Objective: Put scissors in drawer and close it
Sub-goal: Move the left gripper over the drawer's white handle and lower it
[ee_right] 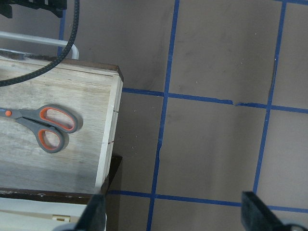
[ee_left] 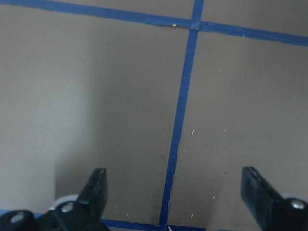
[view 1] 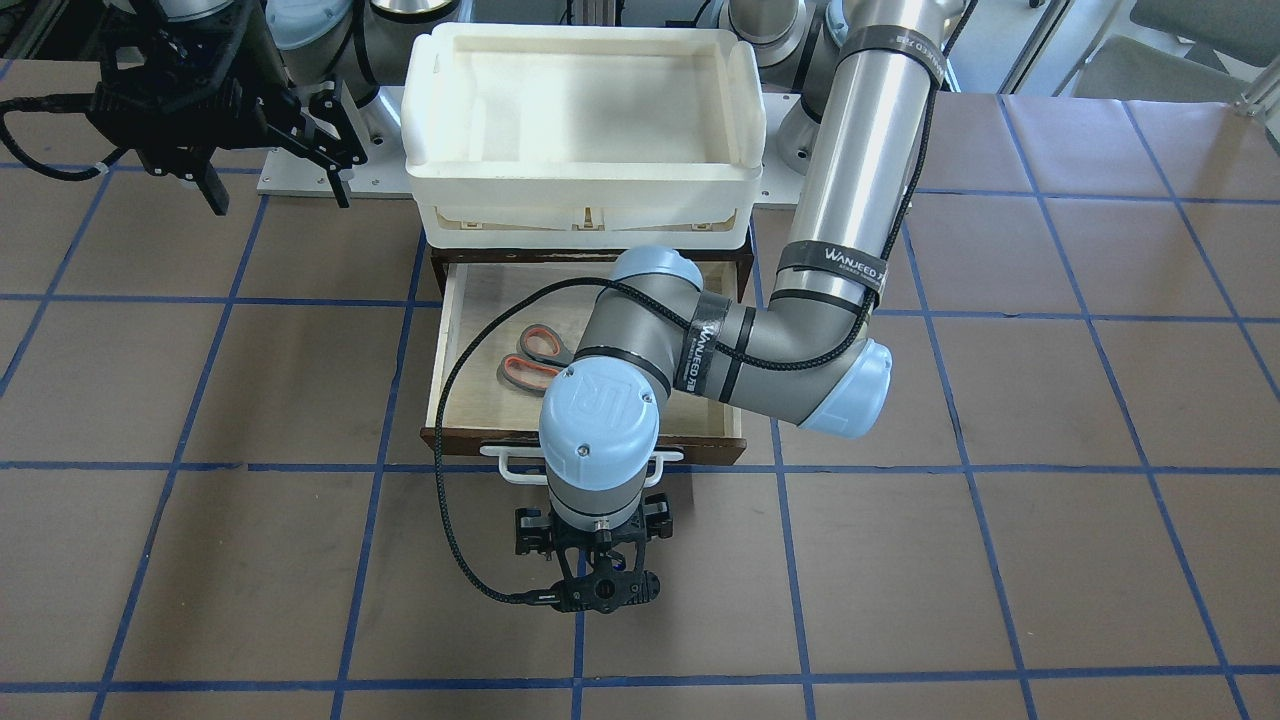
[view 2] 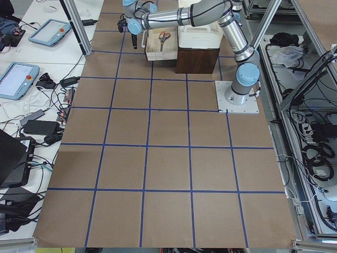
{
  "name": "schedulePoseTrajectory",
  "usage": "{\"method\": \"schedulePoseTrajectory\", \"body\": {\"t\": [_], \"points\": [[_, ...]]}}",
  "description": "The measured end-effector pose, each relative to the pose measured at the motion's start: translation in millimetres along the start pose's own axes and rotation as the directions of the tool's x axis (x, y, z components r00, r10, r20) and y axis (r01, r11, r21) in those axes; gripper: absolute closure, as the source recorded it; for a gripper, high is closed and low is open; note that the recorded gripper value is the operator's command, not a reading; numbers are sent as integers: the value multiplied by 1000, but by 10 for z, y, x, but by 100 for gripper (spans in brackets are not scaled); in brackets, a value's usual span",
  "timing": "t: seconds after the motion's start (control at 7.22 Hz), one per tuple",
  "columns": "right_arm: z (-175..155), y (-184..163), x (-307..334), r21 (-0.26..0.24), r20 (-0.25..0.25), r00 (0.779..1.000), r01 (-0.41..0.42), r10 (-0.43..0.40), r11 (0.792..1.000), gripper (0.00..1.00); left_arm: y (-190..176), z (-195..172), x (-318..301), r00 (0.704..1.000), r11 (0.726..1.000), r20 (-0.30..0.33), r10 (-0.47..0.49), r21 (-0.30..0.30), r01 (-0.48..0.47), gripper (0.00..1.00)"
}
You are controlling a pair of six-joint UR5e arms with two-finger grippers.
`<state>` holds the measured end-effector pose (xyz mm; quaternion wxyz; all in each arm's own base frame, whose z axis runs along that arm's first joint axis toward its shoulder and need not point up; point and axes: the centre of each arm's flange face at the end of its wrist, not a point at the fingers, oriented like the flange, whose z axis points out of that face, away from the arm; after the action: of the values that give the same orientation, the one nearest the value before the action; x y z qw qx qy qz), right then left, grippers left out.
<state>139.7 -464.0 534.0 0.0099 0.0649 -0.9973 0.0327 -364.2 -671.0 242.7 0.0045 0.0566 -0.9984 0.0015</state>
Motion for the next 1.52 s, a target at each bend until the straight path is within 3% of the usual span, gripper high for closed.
{"method": "schedulePoseTrajectory", "body": {"t": [0.55,1.52], "points": [[8,-24,9,3,10,1000,-22,22,1000,0,-28,341,18,999,998,21,36,-44,-35,0],[16,-32,12,6,12,999,-38,38,999,0,10,518,18,996,992,28,88,-88,-86,0]]}}
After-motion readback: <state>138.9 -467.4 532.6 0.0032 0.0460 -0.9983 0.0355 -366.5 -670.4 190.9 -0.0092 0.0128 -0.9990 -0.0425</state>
